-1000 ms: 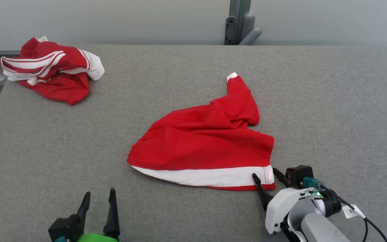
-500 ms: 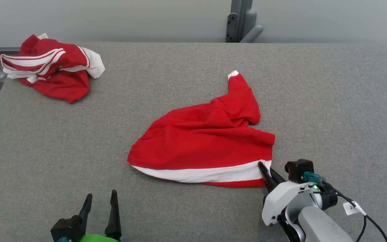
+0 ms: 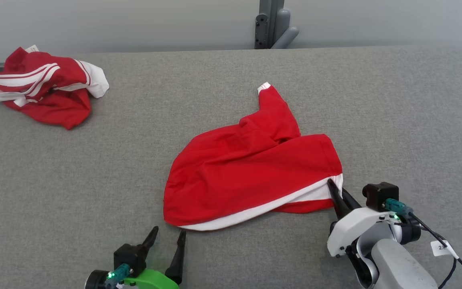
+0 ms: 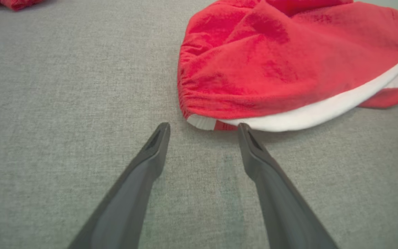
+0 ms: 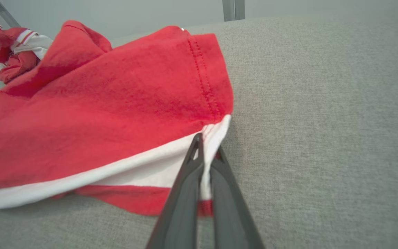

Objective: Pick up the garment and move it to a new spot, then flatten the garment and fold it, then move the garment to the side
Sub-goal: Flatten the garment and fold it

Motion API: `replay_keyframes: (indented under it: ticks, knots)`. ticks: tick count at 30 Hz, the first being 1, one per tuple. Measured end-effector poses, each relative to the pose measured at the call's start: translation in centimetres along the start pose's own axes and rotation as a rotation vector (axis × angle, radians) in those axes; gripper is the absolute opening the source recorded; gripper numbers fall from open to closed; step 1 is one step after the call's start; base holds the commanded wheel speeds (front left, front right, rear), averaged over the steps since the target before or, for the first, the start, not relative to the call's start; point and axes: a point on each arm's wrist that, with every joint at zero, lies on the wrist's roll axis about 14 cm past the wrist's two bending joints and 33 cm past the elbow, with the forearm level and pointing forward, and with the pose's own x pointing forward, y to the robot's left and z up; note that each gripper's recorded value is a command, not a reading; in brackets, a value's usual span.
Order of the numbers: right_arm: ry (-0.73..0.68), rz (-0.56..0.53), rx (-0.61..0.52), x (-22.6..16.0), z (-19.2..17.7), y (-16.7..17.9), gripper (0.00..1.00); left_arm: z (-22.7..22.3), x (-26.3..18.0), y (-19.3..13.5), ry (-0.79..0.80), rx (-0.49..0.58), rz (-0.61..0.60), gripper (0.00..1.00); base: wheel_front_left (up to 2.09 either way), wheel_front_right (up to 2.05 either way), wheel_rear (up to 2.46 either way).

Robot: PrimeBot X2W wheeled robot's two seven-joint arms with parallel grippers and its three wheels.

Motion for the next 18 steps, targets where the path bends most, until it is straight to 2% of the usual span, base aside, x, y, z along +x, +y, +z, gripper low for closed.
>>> replay_keyframes:
  ticks: [7,12,16,17,18]
  knots:
    - [0.005,-0.023,-0.001,-0.3,-0.3,-0.9,0.00,-2.0,1.2,-1.4,0.097,0.082,-0.090,1.00,0.00,0.00,0.00]
    - [0.010,-0.026,0.002,-0.4,-0.5,-1.0,0.00,0.1,2.4,-0.9,0.044,0.137,-0.099,1.00,0.00,0.00,0.00]
    - [0.010,-0.025,0.009,-0.4,-0.5,-0.9,0.00,1.3,2.5,-3.6,-0.006,0.121,-0.177,1.00,0.00,0.00,0.00]
    - [0.009,-0.026,0.009,-0.4,-0.5,-1.0,0.00,1.4,2.4,-4.1,-0.014,0.107,-0.189,0.98,0.00,0.00,0.00]
    - [0.009,-0.025,0.009,-0.5,-0.5,-0.9,0.00,1.6,2.3,-4.2,-0.019,0.099,-0.193,0.91,0.00,0.00,0.00]
